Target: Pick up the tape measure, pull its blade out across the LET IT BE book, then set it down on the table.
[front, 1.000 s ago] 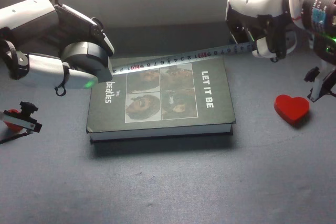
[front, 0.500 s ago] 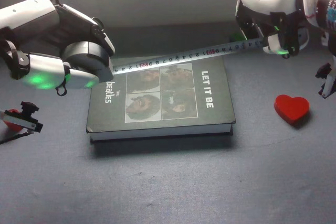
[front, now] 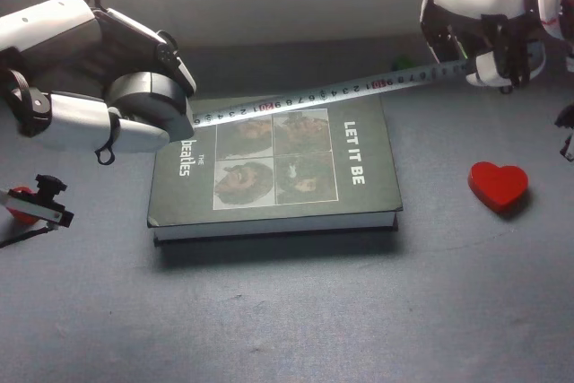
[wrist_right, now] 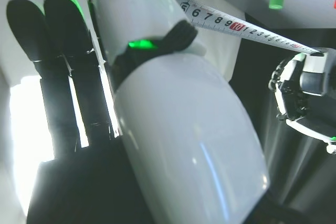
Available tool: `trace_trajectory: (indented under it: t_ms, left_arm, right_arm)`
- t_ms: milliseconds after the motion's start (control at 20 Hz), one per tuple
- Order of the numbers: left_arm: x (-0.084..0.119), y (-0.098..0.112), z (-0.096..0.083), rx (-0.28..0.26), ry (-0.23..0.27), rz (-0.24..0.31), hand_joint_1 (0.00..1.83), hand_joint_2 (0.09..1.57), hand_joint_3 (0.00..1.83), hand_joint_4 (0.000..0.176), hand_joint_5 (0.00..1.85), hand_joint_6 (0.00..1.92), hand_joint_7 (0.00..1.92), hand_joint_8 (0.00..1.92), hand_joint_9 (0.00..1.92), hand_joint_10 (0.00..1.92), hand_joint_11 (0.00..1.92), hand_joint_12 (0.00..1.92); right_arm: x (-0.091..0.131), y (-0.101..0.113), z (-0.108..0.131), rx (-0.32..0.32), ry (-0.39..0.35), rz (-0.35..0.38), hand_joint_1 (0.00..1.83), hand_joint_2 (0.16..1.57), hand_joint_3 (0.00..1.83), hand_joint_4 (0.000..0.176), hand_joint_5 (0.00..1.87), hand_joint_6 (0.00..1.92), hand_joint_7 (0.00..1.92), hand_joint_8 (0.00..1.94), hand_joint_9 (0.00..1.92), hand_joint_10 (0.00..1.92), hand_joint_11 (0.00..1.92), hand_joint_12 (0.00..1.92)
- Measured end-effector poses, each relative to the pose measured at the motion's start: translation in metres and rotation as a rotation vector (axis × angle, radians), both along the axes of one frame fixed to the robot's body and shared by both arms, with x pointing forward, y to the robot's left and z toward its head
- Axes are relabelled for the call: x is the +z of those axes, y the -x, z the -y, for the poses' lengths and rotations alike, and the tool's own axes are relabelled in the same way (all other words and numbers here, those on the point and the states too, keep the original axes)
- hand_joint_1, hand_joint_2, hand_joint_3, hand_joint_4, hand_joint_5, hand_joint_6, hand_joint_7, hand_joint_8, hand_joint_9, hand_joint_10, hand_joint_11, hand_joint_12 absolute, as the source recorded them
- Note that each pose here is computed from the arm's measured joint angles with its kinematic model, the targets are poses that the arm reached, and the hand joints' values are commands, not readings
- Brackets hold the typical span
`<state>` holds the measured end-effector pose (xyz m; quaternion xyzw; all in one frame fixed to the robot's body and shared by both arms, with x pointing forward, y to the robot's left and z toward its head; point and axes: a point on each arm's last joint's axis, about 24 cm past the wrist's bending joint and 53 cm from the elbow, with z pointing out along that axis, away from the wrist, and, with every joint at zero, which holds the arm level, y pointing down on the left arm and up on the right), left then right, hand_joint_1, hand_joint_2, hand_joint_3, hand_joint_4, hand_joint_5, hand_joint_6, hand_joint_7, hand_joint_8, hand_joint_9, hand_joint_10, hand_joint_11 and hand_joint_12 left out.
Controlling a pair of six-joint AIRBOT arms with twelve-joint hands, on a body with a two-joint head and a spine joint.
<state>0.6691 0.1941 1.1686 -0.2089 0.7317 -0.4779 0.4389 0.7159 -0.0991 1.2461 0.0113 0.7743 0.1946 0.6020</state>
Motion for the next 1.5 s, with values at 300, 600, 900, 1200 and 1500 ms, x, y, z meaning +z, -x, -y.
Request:
trace_trajectory:
  t_ms: [300,600,900,1200,1500]
  left_arm:
    - [0.001,0.000,0.000,-0.001,0.004,0.005,1.38,1.10,0.00,0.000,1.01,0.74,0.96,1.00,0.96,1.25,0.93,1.17]
    - [0.001,0.000,0.000,-0.002,0.004,0.005,1.38,1.10,0.00,0.000,1.02,0.71,0.96,1.00,0.95,1.26,0.92,1.16]
    - [0.000,0.001,0.000,-0.003,0.006,0.005,1.38,1.10,0.00,0.000,1.04,0.69,0.95,1.00,0.97,1.25,0.93,1.14]
    - [-0.001,0.001,0.000,-0.003,0.005,0.005,1.38,1.11,0.00,0.000,1.00,0.74,0.94,1.02,0.96,1.26,0.92,1.13]
    - [-0.001,0.001,0.000,-0.003,0.005,0.005,1.38,1.11,0.00,0.000,0.99,0.75,0.95,1.01,0.96,1.26,0.94,1.15]
  right_arm:
    - [-0.001,-0.003,0.005,0.004,-0.003,0.000,1.37,1.13,0.00,0.000,0.80,1.16,1.06,0.85,0.88,1.26,0.75,1.19]
    - [-0.006,-0.009,0.013,-0.003,0.005,-0.003,1.37,1.13,0.00,0.000,0.81,1.16,1.06,0.84,0.87,1.26,0.74,1.19]
    - [-0.004,-0.014,0.022,-0.010,0.003,0.001,1.37,1.13,0.00,0.000,0.83,1.14,1.04,0.85,0.88,1.26,0.73,1.19]
    - [-0.004,-0.015,0.023,-0.011,0.005,0.003,1.37,1.13,0.00,0.000,0.82,1.13,1.06,0.85,0.86,1.28,0.74,1.24]
    - [-0.004,-0.015,0.023,-0.011,0.005,0.003,1.37,1.13,0.00,0.000,0.82,1.13,1.04,0.85,0.89,1.27,0.74,1.23]
